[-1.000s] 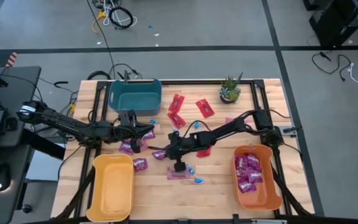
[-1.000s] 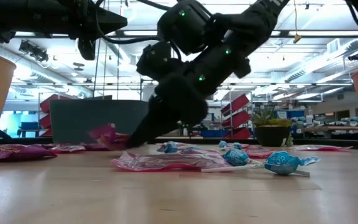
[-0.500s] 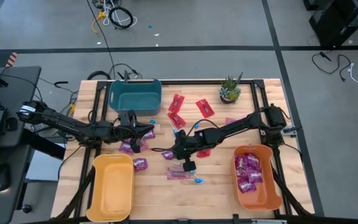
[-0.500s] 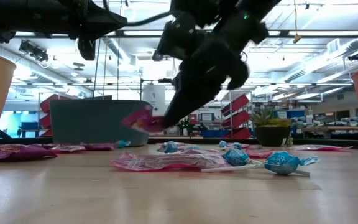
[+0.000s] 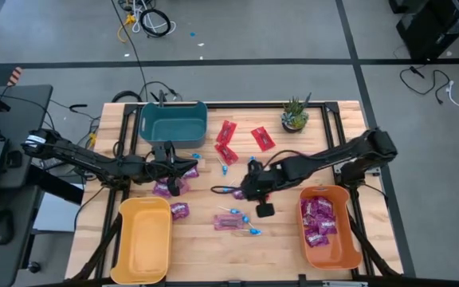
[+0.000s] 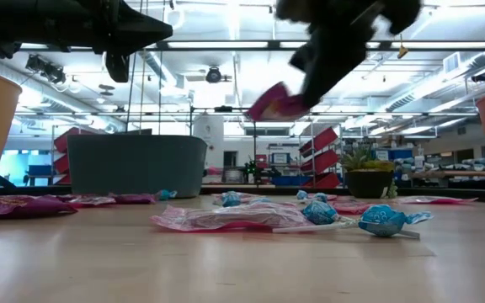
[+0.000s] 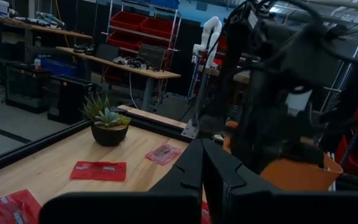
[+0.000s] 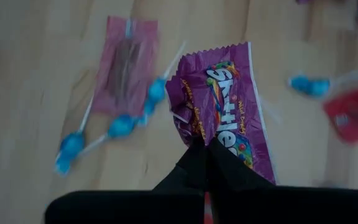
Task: Sort candy
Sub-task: Put the purple candy into the orange bin
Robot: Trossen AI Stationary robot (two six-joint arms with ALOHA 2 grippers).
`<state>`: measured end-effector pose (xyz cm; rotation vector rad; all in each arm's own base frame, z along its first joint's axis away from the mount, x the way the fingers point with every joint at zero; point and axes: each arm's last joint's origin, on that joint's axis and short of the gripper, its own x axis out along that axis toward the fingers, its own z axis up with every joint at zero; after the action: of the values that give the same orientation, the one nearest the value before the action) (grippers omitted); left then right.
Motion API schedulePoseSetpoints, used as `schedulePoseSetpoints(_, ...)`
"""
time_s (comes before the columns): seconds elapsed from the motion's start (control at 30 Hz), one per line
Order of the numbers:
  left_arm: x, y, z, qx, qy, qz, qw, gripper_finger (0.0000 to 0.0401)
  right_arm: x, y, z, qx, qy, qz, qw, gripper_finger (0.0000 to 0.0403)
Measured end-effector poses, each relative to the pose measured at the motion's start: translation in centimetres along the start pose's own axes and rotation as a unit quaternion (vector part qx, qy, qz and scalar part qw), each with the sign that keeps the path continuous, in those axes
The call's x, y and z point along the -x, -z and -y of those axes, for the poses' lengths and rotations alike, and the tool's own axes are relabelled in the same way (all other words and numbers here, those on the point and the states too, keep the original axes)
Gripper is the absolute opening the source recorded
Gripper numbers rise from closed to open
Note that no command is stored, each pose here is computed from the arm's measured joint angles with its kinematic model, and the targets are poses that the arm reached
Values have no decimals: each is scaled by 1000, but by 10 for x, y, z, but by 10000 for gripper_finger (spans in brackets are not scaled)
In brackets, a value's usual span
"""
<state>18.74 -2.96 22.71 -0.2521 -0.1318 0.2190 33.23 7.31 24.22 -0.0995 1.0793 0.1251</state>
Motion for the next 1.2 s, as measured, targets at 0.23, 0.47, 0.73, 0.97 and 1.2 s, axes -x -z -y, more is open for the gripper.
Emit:
schedulePoseSetpoints(0.23,0,0,0,0,0,0,1000,6,40,29,-19,-46,17,5,999,0)
schedulePoseSetpoints(0.47,0,2,0,-4,0,-11,1000,6,74,66,-35,-128,19,43,991,0)
schedulePoseSetpoints(0.73,0,3,-1,6,-1,-14,1000,6,85,109,-53,-215,-17,19,976,0)
schedulePoseSetpoints(0.97,0,3,-1,9,-1,-14,1000,6,98,133,-66,-240,-41,4,970,0)
schedulePoseSetpoints(1.2,0,3,0,10,-1,-14,1000,6,116,152,-71,-292,-49,-14,955,0)
